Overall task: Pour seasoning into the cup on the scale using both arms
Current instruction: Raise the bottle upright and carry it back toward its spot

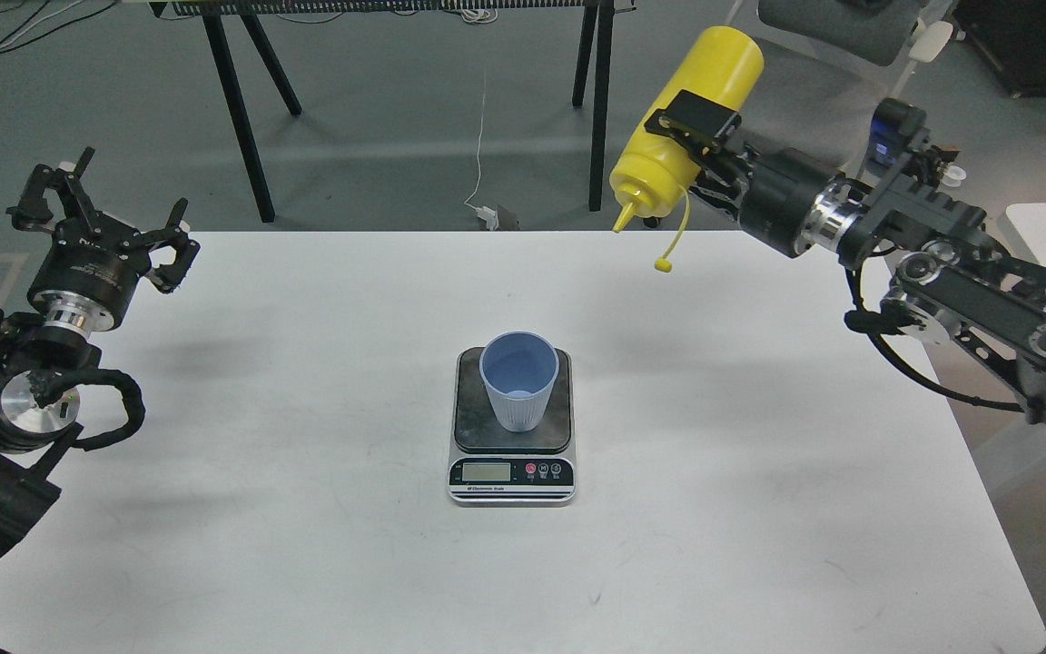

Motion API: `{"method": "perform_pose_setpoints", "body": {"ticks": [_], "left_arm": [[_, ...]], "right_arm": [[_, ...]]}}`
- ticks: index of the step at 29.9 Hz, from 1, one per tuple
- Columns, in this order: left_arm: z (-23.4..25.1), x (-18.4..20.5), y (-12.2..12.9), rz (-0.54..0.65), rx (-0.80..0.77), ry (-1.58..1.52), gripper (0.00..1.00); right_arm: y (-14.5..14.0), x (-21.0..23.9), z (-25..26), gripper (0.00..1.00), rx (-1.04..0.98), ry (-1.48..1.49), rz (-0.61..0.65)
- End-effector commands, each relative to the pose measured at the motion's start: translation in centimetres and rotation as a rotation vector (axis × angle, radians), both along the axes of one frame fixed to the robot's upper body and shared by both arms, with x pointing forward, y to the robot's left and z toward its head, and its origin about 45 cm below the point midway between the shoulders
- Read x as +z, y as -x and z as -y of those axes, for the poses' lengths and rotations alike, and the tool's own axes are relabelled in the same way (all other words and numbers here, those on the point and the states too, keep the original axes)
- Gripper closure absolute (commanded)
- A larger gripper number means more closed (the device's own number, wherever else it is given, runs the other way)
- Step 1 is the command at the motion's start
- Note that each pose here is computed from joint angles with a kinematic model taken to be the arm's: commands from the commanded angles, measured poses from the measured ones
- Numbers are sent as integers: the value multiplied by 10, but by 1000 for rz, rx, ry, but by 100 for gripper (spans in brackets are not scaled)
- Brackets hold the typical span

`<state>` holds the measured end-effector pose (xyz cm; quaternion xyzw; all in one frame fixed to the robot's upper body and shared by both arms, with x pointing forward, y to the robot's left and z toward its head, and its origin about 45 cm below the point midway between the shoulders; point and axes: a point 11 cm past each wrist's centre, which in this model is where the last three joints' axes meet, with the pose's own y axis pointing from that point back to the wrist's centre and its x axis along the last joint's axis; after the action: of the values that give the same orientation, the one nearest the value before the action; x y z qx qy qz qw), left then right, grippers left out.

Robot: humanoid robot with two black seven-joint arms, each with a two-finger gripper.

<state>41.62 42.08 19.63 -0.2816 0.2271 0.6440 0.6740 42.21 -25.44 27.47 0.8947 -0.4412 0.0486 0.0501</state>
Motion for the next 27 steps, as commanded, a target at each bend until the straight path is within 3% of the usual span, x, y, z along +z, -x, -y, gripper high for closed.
{"method": "perform_pose_setpoints", "body": {"ticks": [1,11,27], "left_arm": [[-12,2,4,3,26,-3,1],[-30,3,12,-10,48,-35,1],[-29,1,13,-16,41,-50,1]], "right_arm": [[9,-8,38,60,-100,-245,-116],[64,-74,76,60,-186,-712,-361],[100,-175,37,58,-420,-1136,-601]]}}
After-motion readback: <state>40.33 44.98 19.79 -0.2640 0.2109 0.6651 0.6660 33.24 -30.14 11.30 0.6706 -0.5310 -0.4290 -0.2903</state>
